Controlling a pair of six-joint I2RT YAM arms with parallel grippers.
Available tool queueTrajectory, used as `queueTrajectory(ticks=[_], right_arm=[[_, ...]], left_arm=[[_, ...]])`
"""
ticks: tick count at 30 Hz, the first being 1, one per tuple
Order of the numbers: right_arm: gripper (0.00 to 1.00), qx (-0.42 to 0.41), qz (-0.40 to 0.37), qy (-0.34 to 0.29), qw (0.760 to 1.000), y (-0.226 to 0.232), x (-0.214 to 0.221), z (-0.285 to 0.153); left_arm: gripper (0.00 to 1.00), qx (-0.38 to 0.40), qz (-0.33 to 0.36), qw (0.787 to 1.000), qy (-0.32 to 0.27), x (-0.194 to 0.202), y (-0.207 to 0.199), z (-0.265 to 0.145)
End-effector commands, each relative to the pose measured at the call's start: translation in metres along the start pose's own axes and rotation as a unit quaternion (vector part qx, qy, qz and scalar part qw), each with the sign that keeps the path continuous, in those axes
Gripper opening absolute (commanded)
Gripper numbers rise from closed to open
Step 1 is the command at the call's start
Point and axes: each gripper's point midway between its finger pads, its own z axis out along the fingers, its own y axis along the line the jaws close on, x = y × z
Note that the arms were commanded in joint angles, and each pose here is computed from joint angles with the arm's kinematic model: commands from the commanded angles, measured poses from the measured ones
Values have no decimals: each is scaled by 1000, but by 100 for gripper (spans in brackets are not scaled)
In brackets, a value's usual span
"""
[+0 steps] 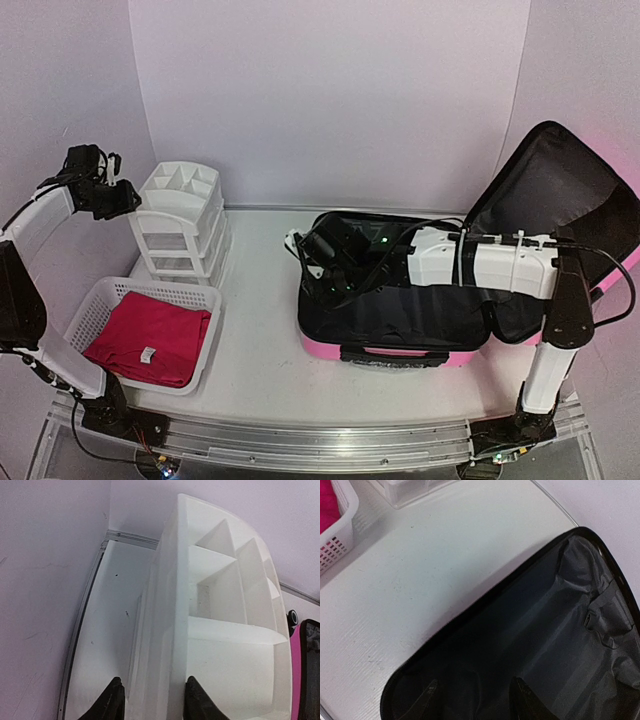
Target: Open, take out, and arrange the luggage
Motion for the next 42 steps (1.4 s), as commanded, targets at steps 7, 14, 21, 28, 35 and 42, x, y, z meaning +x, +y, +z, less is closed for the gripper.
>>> queueTrajectory(ticks=[7, 14, 21, 28, 35, 42], right_arm=[[53, 39, 43, -3, 998, -43, 4, -44], [69, 69, 108, 32, 991, -98, 28, -59], [85, 88, 234, 22, 968, -190, 55, -105], [98, 106, 242, -82, 961, -229, 27, -196], [98, 101, 225, -212, 946, -237, 7, -301], [98, 80, 216, -285, 930, -230, 10, -351]], left_arm=[[74, -19, 1, 1000, 1, 7, 4, -30], [87, 14, 18, 997, -68, -22, -22, -78], [92, 140, 79, 977, -139, -51, -114, -150], [92, 336, 172, 906, -190, -52, -237, -244], [96, 357, 170, 856, -333, -89, -237, -332], [99, 340, 168, 840, -389, -100, -227, -363]])
